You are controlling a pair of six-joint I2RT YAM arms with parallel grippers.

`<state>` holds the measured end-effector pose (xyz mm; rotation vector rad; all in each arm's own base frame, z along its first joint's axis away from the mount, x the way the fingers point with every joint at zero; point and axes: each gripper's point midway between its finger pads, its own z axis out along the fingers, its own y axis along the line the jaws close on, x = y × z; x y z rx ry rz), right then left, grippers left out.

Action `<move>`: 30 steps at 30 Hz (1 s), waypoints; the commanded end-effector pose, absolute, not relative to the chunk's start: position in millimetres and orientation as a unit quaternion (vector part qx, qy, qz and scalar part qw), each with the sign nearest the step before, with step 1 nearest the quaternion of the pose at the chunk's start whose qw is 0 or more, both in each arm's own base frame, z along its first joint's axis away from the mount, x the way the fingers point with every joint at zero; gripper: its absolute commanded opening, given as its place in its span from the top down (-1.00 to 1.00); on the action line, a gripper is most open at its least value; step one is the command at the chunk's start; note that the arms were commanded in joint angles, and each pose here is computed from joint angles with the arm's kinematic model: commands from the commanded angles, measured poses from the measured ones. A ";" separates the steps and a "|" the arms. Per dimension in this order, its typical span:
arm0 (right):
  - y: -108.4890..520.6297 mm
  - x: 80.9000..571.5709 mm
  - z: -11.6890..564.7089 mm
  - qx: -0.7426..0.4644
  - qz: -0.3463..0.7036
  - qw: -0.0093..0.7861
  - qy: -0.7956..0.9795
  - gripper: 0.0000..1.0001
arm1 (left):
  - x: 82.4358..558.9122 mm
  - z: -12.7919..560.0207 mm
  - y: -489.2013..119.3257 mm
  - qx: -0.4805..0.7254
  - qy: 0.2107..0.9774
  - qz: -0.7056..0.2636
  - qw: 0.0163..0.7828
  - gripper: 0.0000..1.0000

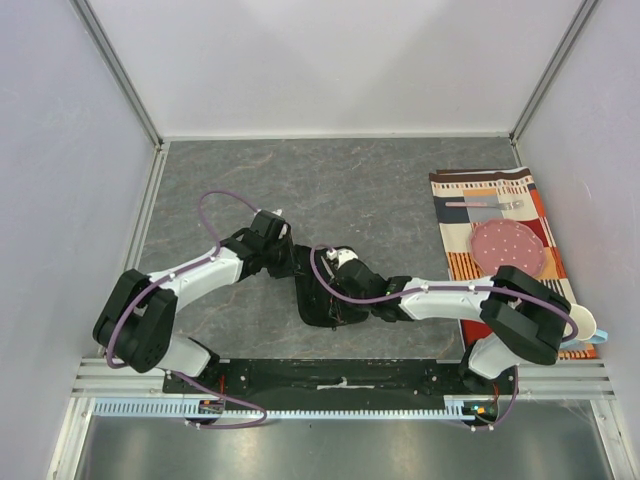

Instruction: Sort the hair-cutting tools

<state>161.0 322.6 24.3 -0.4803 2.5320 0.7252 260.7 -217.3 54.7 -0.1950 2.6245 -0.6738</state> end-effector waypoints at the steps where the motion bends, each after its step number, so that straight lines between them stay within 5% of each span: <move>1: 311.0 140.8 22.0 -0.184 0.249 0.199 0.930 1.00 | 277.9 73.5 -210.4 -0.079 0.936 -0.227 0.258 0.95; 12: 323.9 114.7 44.0 -0.217 0.296 0.158 0.917 1.00 | 284.7 76.1 -206.1 -0.086 0.934 -0.216 0.273 0.96; 23: 260.4 216.9 100.8 -0.114 0.184 0.335 0.917 1.00 | 289.0 98.3 -220.5 -0.041 0.934 -0.236 0.265 0.81; 27: 216.0 260.5 96.4 -0.052 0.126 0.369 0.919 0.34 | 285.8 99.3 -217.4 -0.029 0.939 -0.225 0.258 0.56; 30: 201.7 279.7 85.4 -0.032 0.100 0.370 0.923 0.27 | 284.4 101.5 -217.2 -0.022 0.939 -0.225 0.258 0.40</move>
